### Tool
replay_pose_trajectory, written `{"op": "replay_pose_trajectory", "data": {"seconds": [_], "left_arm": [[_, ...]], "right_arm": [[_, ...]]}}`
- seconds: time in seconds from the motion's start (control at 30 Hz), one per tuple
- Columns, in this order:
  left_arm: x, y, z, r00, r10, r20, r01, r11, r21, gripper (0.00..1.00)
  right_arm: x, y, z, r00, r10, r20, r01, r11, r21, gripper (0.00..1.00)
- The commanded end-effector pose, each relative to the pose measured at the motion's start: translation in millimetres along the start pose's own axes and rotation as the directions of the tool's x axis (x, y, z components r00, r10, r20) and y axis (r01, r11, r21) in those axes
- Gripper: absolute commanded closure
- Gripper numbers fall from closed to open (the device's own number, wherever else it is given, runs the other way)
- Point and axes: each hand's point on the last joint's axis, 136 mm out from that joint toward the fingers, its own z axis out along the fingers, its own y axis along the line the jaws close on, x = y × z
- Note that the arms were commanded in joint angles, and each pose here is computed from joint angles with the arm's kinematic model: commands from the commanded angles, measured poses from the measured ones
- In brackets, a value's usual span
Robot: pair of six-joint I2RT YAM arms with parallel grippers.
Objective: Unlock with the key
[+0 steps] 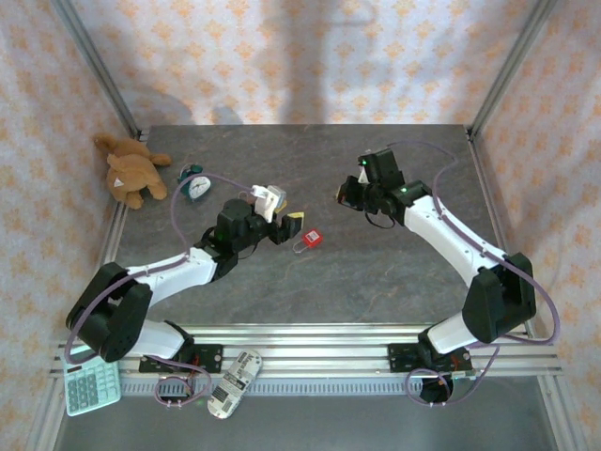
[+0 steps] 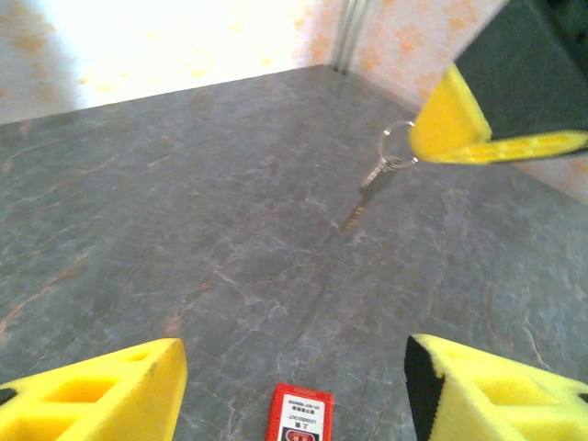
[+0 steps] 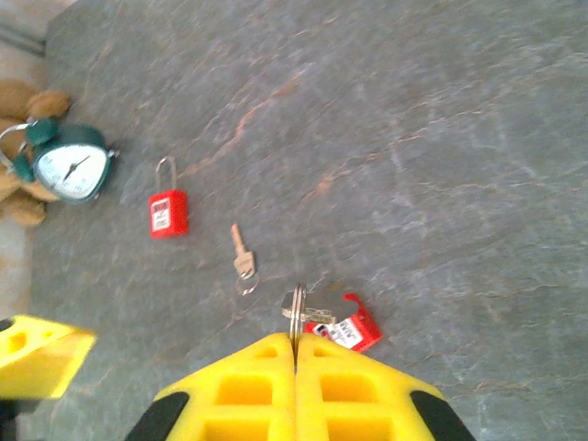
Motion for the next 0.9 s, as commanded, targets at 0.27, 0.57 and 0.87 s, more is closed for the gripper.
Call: {"op": "replay_pose_trajectory", "data": {"seconds": [0.27, 0.57, 0.87], "left_arm": [[-18, -32, 3, 0.993, 0.095, 0.073, -0.107, 0.979, 0.172, 0.37], [-12, -43, 3, 0.993, 0.097, 0.074, -0.112, 0.964, 0.242, 0.36], [-11, -37, 6, 0.992, 0.098, 0.084, -0.113, 0.974, 0.198, 0.37]], "right_arm": [[11, 50, -19, 0.995, -0.094, -0.040, 0.086, 0.982, -0.168, 0.95], [18, 81, -31, 0.990, -0.130, -0.059, 0.108, 0.951, -0.289, 0.95], [23, 97, -40, 0.990, -0.124, -0.068, 0.091, 0.927, -0.364, 0.95]]}}
